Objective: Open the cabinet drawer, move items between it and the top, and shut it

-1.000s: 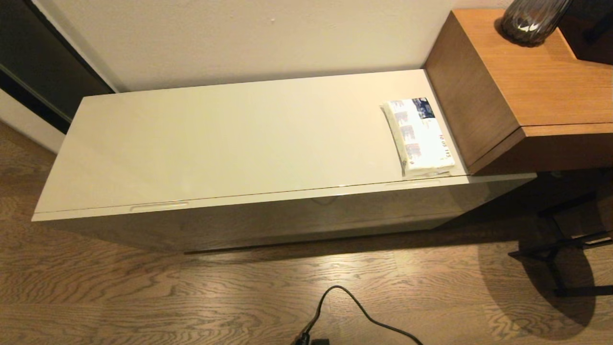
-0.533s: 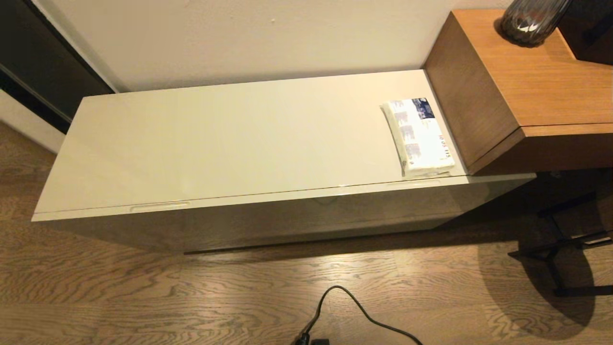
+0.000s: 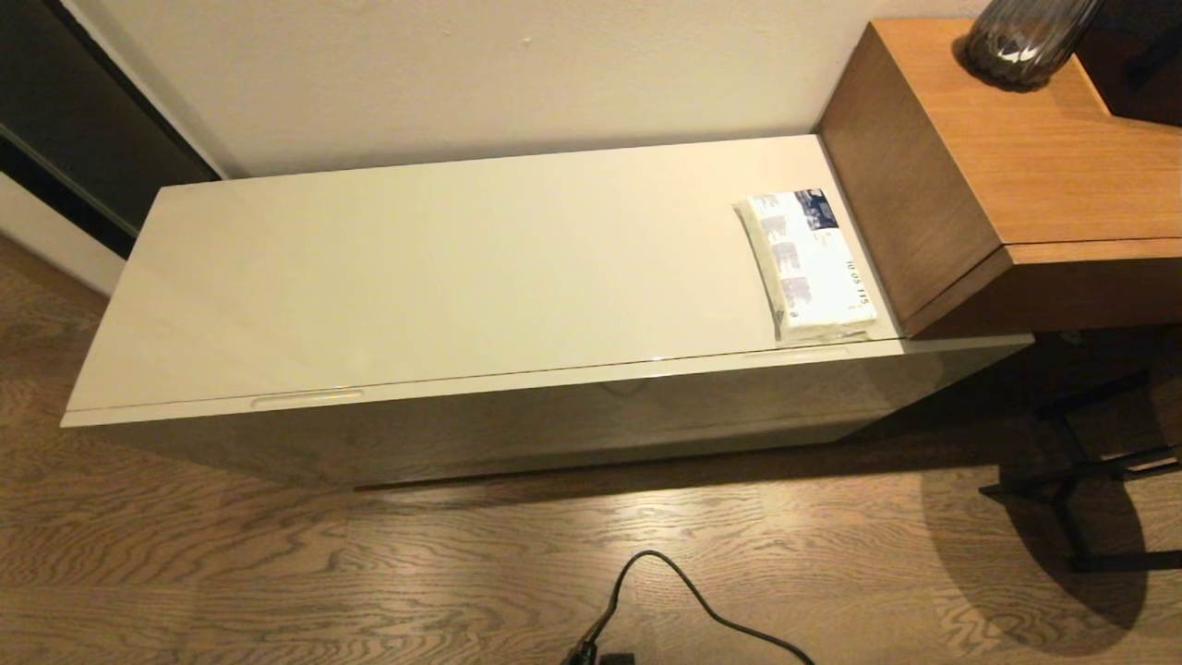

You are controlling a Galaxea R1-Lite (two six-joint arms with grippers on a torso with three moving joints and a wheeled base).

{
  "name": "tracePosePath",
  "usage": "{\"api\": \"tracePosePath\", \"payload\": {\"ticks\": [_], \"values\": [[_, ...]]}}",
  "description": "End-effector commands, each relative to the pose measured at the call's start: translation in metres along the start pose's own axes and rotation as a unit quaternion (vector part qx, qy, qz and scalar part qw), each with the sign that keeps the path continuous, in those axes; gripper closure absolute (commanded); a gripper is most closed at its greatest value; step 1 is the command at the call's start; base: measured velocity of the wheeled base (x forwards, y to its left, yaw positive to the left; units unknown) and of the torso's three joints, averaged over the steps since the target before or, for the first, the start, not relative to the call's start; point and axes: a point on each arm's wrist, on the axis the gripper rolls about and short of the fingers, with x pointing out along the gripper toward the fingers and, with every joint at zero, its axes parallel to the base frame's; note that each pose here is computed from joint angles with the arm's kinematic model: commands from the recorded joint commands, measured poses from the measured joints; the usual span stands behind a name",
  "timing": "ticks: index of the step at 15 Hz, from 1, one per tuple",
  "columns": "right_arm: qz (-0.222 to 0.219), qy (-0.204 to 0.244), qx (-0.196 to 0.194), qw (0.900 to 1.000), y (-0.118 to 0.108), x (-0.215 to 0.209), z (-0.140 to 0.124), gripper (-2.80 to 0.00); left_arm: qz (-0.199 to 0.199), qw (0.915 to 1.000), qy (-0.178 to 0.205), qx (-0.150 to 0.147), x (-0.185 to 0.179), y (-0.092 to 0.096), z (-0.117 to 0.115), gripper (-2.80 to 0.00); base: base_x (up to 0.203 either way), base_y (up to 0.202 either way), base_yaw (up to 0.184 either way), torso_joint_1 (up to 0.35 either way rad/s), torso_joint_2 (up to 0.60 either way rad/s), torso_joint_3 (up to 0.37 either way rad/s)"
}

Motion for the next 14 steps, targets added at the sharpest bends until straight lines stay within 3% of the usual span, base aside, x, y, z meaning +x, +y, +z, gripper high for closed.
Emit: {"api": "tracePosePath", "payload": {"ticks": [1, 2, 5, 7, 9, 11, 14], "values": [[0.009, -0.059, -0.04, 0.997, 0.005, -0.003, -0.027, 0.0, 0.0, 1.0, 0.0, -0.001, 0.0, 0.0, 0.0, 0.0, 0.0, 0.0, 0.0, 0.0, 0.0, 0.0], [0.016, -0.057, -0.051, 0.997, 0.007, 0.007, -0.027, 0.0, 0.0, 1.0, 0.0, -0.001, 0.0, 0.0, 0.0, 0.0, 0.0, 0.0, 0.0, 0.0, 0.0, 0.0], [0.011, -0.127, -0.031, 0.991, 0.013, 0.045, -0.019, 0.0, 0.0, 1.0, 0.0, -0.001, 0.0, 0.0, 0.0, 0.0, 0.0, 0.0, 0.0, 0.0, 0.0, 0.0], [0.004, -0.201, -0.011, 0.98, 0.017, 0.068, -0.015, 0.0, 0.0, 1.0, 0.0, -0.001, 0.0, 0.0, 0.0, 0.0, 0.0, 0.0, 0.0, 0.0, 0.0, 0.0], [0.03, -0.246, -0.008, 0.969, 0.021, 0.083, -0.018, 0.0, 0.0, 1.0, 0.0, -0.001, 0.0, 0.0, 0.0, 0.0, 0.0, 0.0, 0.0, 0.0, 0.0, 0.0], [0.065, -0.255, -0.013, 0.965, 0.023, 0.084, -0.018, 0.0, 0.0, 1.0, 0.0, -0.001, 0.0, 0.0, 0.0, 0.0, 0.0, 0.0, 0.0, 0.0, 0.0, 0.0], [0.064, -0.268, 0.0, 0.961, 0.022, 0.084, -0.017, 0.0, 0.0, 1.0, 0.0, -0.001, 0.0, 0.0, 0.0, 0.0, 0.0, 0.0, 0.0, 0.0, 0.0, 0.0]]}}
